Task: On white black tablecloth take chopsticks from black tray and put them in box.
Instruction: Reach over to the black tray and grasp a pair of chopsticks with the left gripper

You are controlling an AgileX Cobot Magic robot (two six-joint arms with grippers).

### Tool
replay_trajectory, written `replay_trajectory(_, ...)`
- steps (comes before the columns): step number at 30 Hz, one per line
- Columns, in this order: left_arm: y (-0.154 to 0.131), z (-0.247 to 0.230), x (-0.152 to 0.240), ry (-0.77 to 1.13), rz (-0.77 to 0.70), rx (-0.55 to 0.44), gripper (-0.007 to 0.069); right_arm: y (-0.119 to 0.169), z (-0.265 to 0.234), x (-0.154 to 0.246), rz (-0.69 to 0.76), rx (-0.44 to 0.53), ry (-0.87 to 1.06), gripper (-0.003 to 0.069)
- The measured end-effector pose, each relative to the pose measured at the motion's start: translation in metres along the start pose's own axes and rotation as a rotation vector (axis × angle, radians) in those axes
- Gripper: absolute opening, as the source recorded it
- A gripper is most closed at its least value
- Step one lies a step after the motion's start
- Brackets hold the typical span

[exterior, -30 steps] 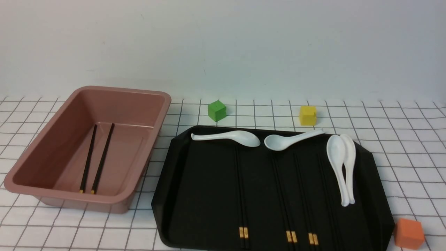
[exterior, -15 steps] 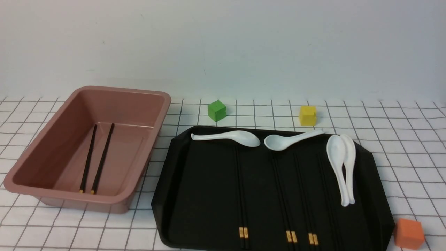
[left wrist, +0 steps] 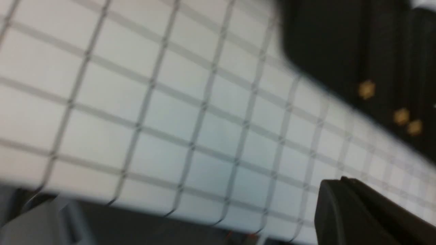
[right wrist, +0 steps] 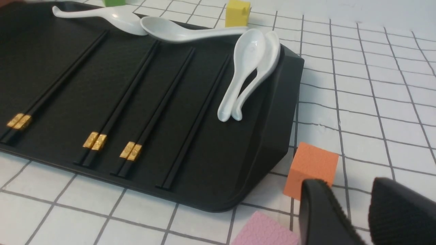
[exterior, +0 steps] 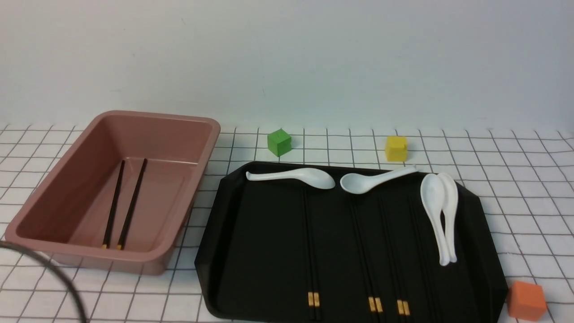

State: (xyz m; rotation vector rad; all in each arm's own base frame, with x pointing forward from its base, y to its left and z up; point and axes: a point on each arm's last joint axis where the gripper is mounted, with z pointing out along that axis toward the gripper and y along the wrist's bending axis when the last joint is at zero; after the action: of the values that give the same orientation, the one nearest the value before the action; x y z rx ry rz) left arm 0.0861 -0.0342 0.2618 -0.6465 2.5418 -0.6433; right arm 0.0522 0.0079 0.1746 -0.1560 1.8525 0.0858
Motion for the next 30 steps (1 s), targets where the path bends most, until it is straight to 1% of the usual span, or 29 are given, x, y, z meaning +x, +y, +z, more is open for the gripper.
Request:
replay_trajectory(2,-0.006,0.008,-0.015,0.115,0.029,-0.124,-0.0013,0.000,0.000,0.000,0.000,0.000,0.000,0.0240)
replay_trajectory(3,-0.012,0.012,-0.024,0.158,0.036,-0.154,-0.0013,0.000,0.000,0.000,0.000,0.000,0.000,0.0240)
replay_trajectory(4,-0.017,0.017,-0.031,0.184,0.043,-0.163,-0.0013,0.000,0.000,0.000,0.000,0.000,0.000,0.0240)
replay_trajectory(5,-0.022,0.020,-0.036,0.200,0.044,-0.160,-0.0013,0.000,0.000,0.000,0.000,0.000,0.000,0.0240)
replay_trajectory(6,-0.031,0.027,-0.044,0.229,0.039,-0.137,-0.0013,0.000,0.000,0.000,0.000,0.000,0.000,0.0240)
replay_trajectory(7,-0.041,0.034,-0.050,0.251,0.026,-0.091,-0.0013,0.000,0.000,0.000,0.000,0.000,0.000,0.0240)
replay_trajectory(9,-0.055,0.047,-0.057,0.272,0.022,-0.044,-0.0013,0.000,0.000,0.000,0.000,0.000,0.000,0.0240)
replay_trajectory(11,-0.071,0.061,-0.060,0.282,0.049,-0.020,-0.0013,0.000,0.000,0.000,0.000,0.000,0.000,0.0240)
replay_trajectory(15,-0.108,0.089,-0.056,0.310,0.126,-0.043,-0.0013,0.000,0.000,0.000,0.000,0.000,0.000,0.0240)
replay_trajectory(18,-0.143,0.111,-0.050,0.290,0.193,-0.082,-0.0010,0.000,0.000,0.000,0.000,0.000,0.000,0.0240)
replay_trajectory(19,-0.146,0.112,-0.049,0.288,0.196,-0.084,-0.0008,0.000,0.000,0.000,0.000,0.000,0.000,0.0240)
replay_trajectory(20,-0.162,0.125,-0.045,0.279,0.222,-0.112,0.0013,0.000,0.000,0.000,0.000,0.000,0.000,0.0240)
replay_trajectory(21,-0.171,0.134,-0.042,0.273,0.239,-0.129,0.0034,0.000,0.000,0.000,0.000,0.000,0.000,0.0240)
replay_trajectory(25,-0.203,0.173,-0.033,0.261,0.317,-0.185,0.0145,0.000,0.000,0.000,0.000,0.000,0.000,0.0240)
replay_trajectory(28,-0.219,0.204,-0.028,0.277,0.351,-0.218,0.0246,0.000,0.000,0.000,0.000,0.000,0.000,0.0240)
replay_trajectory(30,-0.225,0.221,-0.027,0.289,0.359,-0.237,0.0284,0.000,0.000,0.000,0.000,0.000,0.000,0.0240)
